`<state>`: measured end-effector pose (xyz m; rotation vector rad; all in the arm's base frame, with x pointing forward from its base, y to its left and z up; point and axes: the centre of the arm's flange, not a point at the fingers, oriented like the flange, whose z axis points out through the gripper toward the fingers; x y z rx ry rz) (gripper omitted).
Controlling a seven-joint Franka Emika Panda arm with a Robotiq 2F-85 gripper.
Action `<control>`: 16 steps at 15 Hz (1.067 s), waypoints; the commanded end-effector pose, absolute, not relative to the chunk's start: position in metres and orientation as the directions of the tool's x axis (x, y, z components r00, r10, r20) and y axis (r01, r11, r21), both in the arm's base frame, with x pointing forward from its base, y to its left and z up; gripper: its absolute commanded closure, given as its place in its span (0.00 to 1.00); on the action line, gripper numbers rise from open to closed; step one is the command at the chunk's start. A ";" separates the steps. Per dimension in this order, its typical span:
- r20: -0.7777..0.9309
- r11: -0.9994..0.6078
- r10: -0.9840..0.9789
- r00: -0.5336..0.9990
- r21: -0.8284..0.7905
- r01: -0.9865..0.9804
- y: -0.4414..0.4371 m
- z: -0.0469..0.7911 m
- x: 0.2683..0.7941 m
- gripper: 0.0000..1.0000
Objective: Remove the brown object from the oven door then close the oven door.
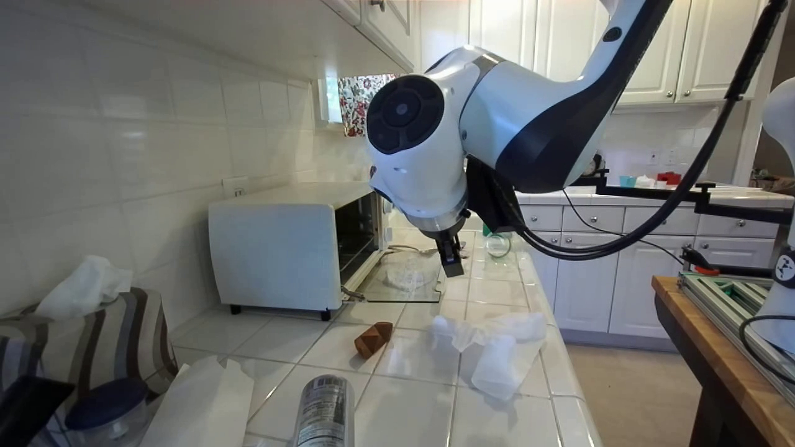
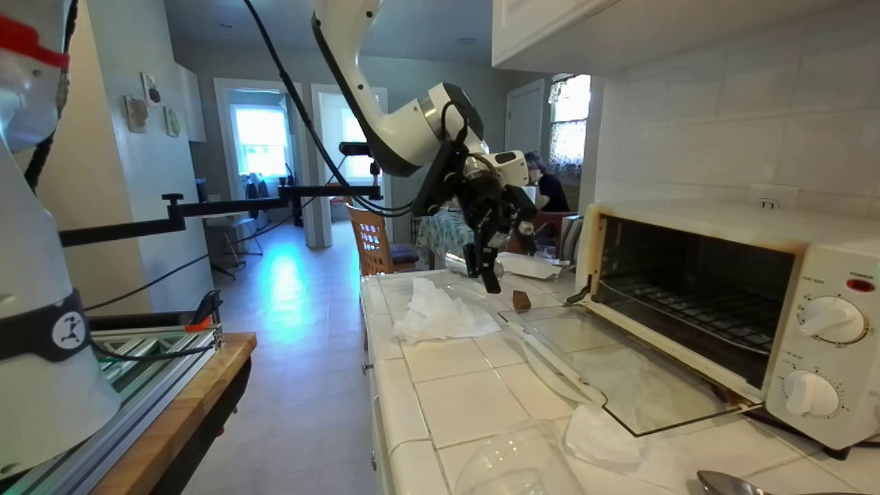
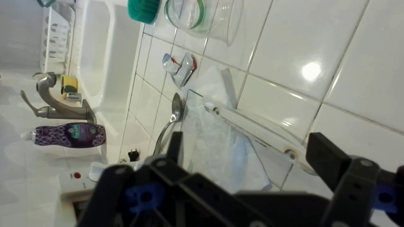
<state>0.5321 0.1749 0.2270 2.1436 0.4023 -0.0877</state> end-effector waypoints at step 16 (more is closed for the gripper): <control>-0.134 -0.445 0.581 0.803 0.774 0.452 0.211 0.213 0.599 0.00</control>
